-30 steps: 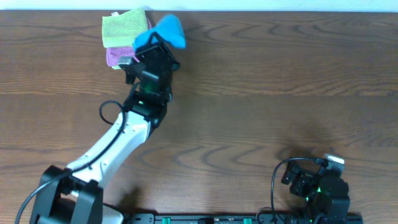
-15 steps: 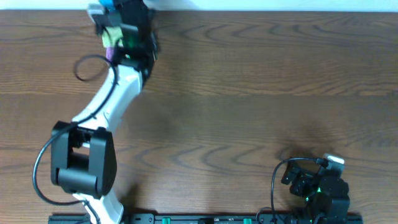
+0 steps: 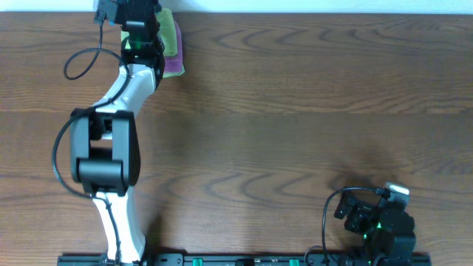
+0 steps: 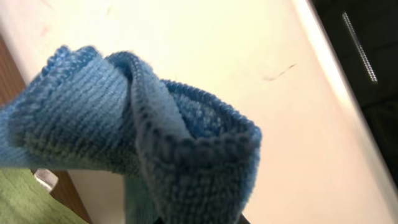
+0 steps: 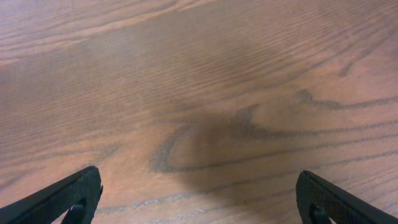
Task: Fold the cloth
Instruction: 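Carry the folded cloth to the green and pink stack, then lower the blue cloth onto the stack and open the left gripper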
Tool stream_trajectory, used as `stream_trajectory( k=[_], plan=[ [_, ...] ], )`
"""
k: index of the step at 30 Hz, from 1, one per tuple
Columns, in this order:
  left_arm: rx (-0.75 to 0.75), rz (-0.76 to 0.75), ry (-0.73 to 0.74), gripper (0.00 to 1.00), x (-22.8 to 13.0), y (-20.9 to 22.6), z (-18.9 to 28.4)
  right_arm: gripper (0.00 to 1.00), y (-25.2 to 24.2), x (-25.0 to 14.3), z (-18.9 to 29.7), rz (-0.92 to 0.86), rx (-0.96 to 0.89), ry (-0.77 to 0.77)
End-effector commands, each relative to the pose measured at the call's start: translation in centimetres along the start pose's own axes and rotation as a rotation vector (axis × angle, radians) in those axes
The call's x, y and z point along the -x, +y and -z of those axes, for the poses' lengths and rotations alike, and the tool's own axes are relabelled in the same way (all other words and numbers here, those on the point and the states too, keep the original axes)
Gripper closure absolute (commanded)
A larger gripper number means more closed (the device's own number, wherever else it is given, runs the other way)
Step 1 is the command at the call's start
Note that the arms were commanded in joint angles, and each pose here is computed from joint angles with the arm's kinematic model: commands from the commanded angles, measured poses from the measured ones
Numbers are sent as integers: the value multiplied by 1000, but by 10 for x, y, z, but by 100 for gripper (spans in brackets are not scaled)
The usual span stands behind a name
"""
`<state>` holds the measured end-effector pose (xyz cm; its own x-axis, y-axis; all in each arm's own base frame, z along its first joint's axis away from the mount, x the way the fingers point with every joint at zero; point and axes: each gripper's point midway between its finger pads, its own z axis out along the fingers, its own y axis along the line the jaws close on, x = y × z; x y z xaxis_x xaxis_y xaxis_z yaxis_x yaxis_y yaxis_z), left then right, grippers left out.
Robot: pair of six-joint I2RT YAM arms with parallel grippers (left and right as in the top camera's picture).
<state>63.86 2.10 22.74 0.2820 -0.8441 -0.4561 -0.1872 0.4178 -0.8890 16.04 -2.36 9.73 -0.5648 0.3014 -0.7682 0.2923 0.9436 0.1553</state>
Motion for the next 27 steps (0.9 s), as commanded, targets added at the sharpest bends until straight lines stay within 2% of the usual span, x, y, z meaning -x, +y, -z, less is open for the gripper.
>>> stream_trajectory(
  k=[1,9,16,27],
  plan=[
    [-45,-15,14,94,-3,2,-9,1,-3,-1,-1,-19,-17,-4],
    [-103,13,76,94,-23,9,-17,1,-3,-1,-1,-19,-17,-5],
    [15,-43,151,94,-43,41,-16,1,-3,-1,-1,-19,-17,-4],
    [-23,-12,256,94,-64,33,-11,1,-3,-1,-1,-19,-17,-4]
  ],
)
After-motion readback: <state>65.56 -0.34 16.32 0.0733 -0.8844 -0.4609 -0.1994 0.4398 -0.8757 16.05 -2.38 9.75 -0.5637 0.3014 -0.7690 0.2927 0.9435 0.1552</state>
